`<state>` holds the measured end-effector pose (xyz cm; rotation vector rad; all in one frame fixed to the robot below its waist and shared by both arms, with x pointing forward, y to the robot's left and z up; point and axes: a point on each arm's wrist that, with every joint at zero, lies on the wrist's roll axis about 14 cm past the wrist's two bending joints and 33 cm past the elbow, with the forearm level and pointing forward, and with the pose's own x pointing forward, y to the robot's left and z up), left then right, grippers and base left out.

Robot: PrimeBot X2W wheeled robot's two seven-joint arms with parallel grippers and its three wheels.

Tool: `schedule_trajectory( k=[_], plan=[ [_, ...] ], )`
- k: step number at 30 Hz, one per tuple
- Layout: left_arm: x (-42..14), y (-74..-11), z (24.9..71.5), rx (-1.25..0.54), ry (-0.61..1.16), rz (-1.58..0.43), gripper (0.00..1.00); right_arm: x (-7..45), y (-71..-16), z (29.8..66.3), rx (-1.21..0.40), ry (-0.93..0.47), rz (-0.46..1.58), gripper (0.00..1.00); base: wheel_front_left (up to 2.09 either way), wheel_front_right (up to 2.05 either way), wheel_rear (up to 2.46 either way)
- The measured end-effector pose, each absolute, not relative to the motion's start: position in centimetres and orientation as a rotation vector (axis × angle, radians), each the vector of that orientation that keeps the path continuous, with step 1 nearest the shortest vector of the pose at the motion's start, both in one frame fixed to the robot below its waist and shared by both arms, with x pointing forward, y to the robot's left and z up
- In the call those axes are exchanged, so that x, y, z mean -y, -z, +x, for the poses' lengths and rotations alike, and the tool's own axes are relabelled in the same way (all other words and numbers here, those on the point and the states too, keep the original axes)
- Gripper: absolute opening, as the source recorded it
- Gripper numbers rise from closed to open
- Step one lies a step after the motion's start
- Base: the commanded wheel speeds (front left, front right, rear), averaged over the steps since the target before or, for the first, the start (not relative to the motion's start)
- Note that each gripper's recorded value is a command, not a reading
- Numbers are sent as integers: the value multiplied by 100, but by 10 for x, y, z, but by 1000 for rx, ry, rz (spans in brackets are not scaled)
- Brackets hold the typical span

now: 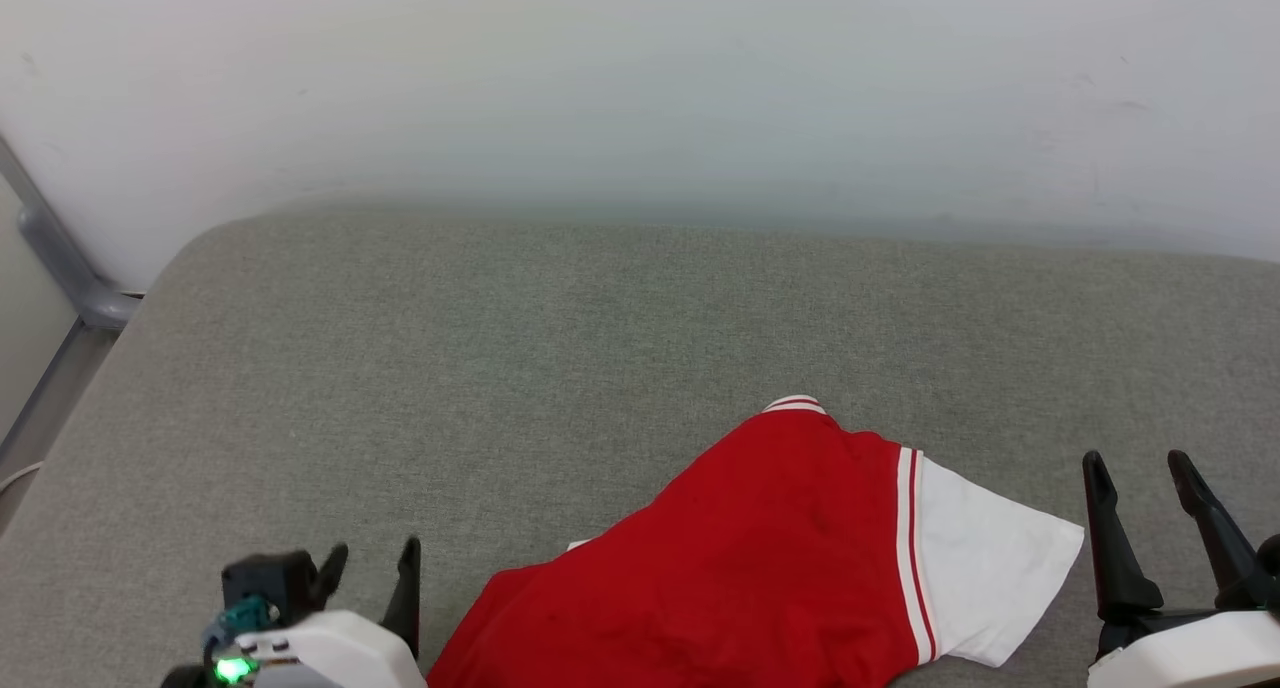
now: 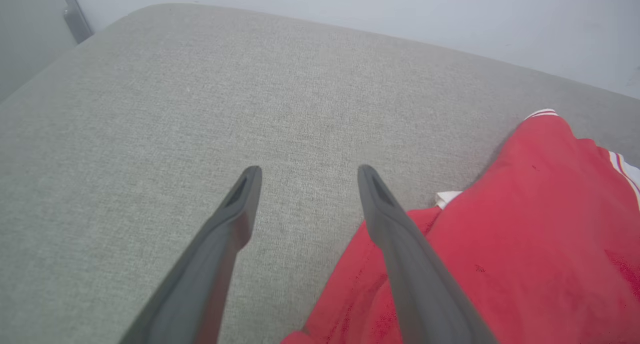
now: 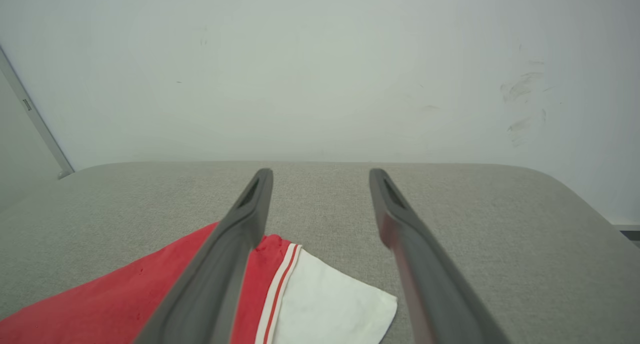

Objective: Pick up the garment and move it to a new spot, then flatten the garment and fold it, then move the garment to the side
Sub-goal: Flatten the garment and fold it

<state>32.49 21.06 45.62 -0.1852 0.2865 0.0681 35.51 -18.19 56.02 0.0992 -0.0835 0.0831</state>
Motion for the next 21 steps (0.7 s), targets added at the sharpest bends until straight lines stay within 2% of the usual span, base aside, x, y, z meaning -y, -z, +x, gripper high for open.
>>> schedule_trajectory(
  k=[4, 10, 15, 21],
  plan=[
    [-216, -480, 342, -206, -45, -155, 100, 183, -561, 354, 81, -79, 99, 100, 0, 0, 0],
    [-190, -501, 371, -210, 88, -157, 100, 186, -557, 356, 64, -71, 99, 100, 0, 0, 0],
    [-146, -502, 397, -301, 255, -177, 100, 187, -549, 360, 36, -65, 103, 100, 0, 0, 0],
    [-102, -471, 418, -494, 418, -136, 100, 193, -535, 372, -1, -42, 121, 100, 0, 0, 0]
  ],
)
